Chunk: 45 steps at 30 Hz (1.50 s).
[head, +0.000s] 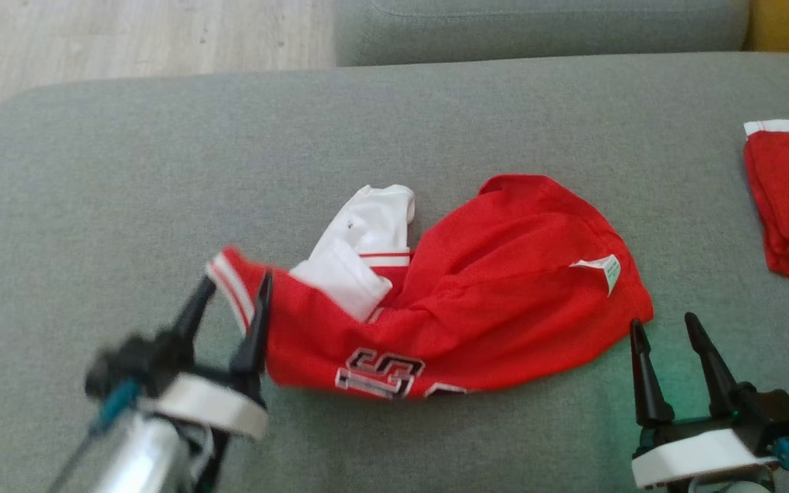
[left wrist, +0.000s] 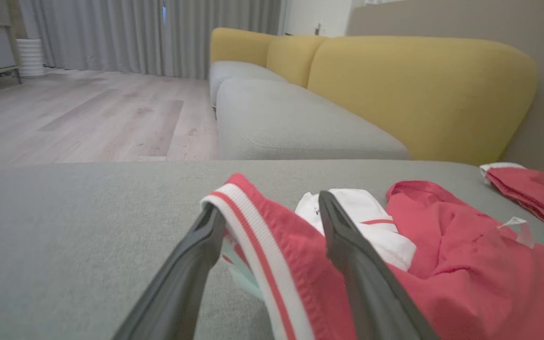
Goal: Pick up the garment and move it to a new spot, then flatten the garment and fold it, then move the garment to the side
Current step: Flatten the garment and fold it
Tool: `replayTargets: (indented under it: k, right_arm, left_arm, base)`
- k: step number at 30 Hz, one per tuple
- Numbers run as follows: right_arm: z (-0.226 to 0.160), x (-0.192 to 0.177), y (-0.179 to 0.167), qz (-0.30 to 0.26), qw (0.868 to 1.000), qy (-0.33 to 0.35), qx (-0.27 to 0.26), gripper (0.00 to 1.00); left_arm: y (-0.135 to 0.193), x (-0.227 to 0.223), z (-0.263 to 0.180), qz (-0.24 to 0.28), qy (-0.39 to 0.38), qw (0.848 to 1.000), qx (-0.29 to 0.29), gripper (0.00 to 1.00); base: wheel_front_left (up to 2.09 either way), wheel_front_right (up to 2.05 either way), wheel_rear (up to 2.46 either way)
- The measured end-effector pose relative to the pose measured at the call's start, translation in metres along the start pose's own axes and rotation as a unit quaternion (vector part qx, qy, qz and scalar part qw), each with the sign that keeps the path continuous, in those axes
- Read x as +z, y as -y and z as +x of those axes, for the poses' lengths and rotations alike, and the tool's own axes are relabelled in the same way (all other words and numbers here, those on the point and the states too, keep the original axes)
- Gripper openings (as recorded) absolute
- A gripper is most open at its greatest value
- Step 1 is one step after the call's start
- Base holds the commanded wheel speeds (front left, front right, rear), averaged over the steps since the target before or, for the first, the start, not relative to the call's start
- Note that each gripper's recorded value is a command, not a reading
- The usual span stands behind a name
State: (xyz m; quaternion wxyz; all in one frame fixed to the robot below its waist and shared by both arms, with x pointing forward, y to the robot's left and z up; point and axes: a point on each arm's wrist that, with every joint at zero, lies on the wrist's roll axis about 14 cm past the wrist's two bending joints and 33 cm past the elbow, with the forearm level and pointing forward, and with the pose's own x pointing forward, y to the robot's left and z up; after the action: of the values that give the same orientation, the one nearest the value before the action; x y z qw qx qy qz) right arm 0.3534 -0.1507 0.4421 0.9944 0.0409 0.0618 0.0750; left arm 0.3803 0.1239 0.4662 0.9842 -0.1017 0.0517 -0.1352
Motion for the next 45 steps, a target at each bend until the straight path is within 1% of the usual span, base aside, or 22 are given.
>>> replayTargets:
  k: [3,7,10,14,17,19,22,23,25,27,30,32,34,38,41,45]
  right_arm:
    - [0.0,-0.003,-0.002,0.001,1.0,-0.005,0.003,1.0]
    - [0.005,-0.002,0.002,-0.002,1.0,-0.003,0.0,1.0]
    - [0.007,0.0,0.007,-0.006,1.0,-0.001,-0.005,1.0]
    - [0.002,-0.002,0.014,-0.007,1.0,-0.004,-0.015,1.0]
    - [-0.003,0.001,0.02,-0.007,1.0,-0.001,-0.027,1.0]
    - [-0.007,0.003,0.023,-0.008,0.999,0.003,-0.033,1.0]
    - [-0.011,0.005,0.025,-0.008,0.999,0.006,-0.038,1.0]
    - [-0.011,0.006,0.026,-0.007,0.999,0.008,-0.039,1.0]
    - [-0.012,0.004,0.025,-0.006,0.999,0.005,-0.039,1.0]
    - [-0.013,0.0,0.022,-0.004,0.999,-0.001,-0.035,1.0]
    - [-0.008,-0.001,0.012,-0.003,1.0,-0.003,-0.018,1.0]
    - [-0.003,0.0,0.006,-0.003,1.0,-0.001,-0.007,1.0]
    - [0.0,0.0,0.004,-0.004,1.0,-0.001,-0.004,1.0]
    - [0.009,0.001,0.003,-0.006,1.0,0.001,0.003,1.0]
    - [0.015,0.002,0.005,-0.008,1.0,0.002,0.002,1.0]
    - [0.018,-0.006,0.011,-0.006,1.0,-0.01,-0.007,1.0]
  left_arm:
    - [0.0,0.02,0.018,0.061,-0.005,0.997,-0.039,1.0]
    - [-0.007,0.06,0.045,0.127,0.018,0.99,-0.061,1.0]
    - [-0.011,0.09,0.063,0.165,0.038,0.983,-0.068,1.0]
    - [-0.014,0.108,0.074,0.194,0.038,0.977,-0.073,1.0]
    - [-0.014,0.122,0.076,0.178,0.05,0.98,-0.069,1.0]
    - [-0.012,0.121,0.072,0.164,0.046,0.983,-0.069,1.0]
    - [-0.013,0.09,0.051,0.133,0.015,0.989,-0.059,1.0]
    - [-0.018,0.059,0.027,0.108,-0.019,0.993,-0.042,1.0]
    - [-0.024,0.032,0.003,0.082,-0.05,0.995,-0.019,1.0]
    - [-0.025,0.018,-0.015,0.066,-0.067,0.996,-0.008,1.0]
    - [-0.025,0.021,-0.023,0.066,-0.061,0.996,-0.003,1.0]
    - [-0.024,0.031,-0.018,0.08,-0.049,0.996,-0.008,1.0]
    - [-0.018,0.042,-0.007,0.097,-0.041,0.994,-0.027,1.0]
    - [-0.008,0.066,0.029,0.128,-0.027,0.989,-0.067,1.0]
    - [-0.007,0.068,0.058,0.141,-0.051,0.985,-0.082,1.0]
    - [-0.018,0.052,0.094,0.151,-0.115,0.979,-0.082,1.0]
  base:
    - [0.0,0.0,0.0]
    - [0.0,0.0,0.0]
    - [0.0,0.0,0.0]
    - [0.0,0.0,0.0]
    - [0.0,0.0,0.0]
    - [0.0,0.0,0.0]
    - [0.0,0.0,0.0]
    - [0.0,0.0,0.0]
    - [0.0,0.0,0.0]
    - [0.0,0.0,0.0]
    - [0.0,0.0,0.0]
    - [0.0,0.0,0.0]
    - [0.0,0.0,0.0]
    - [0.0,0.0,0.0]
    - [0.0,0.0,0.0]
    - [0.0,0.0,0.0]
